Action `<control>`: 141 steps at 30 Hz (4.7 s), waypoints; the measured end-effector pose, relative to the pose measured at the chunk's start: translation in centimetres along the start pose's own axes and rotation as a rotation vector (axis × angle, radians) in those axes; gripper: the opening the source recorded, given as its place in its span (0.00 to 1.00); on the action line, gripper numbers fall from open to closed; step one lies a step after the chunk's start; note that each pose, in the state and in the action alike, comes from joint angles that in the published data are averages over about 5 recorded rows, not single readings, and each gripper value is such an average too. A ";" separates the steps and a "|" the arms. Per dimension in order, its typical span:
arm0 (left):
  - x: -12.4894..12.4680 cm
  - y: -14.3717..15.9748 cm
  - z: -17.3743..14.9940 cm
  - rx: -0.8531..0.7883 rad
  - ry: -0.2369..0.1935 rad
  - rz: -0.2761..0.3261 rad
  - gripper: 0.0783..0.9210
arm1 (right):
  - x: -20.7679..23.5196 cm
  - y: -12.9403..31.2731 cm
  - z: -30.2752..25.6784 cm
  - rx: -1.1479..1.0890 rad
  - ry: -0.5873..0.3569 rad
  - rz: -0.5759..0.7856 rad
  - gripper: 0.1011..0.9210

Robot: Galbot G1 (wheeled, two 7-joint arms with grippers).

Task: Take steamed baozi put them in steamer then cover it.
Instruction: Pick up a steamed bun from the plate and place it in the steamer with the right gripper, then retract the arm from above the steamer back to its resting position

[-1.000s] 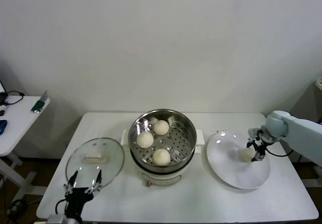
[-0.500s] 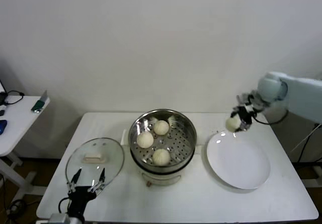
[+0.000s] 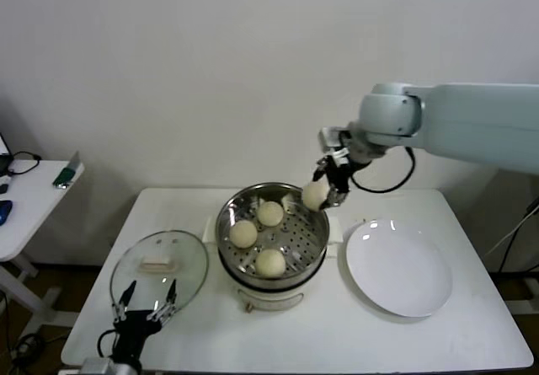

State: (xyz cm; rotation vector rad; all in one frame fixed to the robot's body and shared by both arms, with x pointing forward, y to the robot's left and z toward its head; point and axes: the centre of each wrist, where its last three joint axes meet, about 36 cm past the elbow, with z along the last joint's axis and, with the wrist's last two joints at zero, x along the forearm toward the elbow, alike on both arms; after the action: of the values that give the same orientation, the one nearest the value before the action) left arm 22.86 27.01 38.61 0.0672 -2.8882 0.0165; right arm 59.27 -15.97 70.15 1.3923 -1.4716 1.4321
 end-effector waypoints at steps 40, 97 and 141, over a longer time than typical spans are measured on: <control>-0.3 0.2 -0.1 0.007 -0.007 -0.014 0.88 | -9.2 0.8 -1.7 0.028 0.038 -0.027 0.88; -3.7 3.8 0.4 -0.526 -0.219 -0.157 0.88 | -25.2 42.7 24.0 -1.216 -0.743 1.127 0.88; -12.5 7.9 12.7 -1.620 -0.207 -0.206 0.88 | -28.5 50.2 18.7 -1.346 -0.770 1.227 0.88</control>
State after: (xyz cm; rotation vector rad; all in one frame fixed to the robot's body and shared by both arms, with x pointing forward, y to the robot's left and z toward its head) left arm 31.39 35.29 23.12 0.0510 -2.1458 -2.2626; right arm 22.02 -35.00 26.14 -0.0185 -3.1116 -0.0729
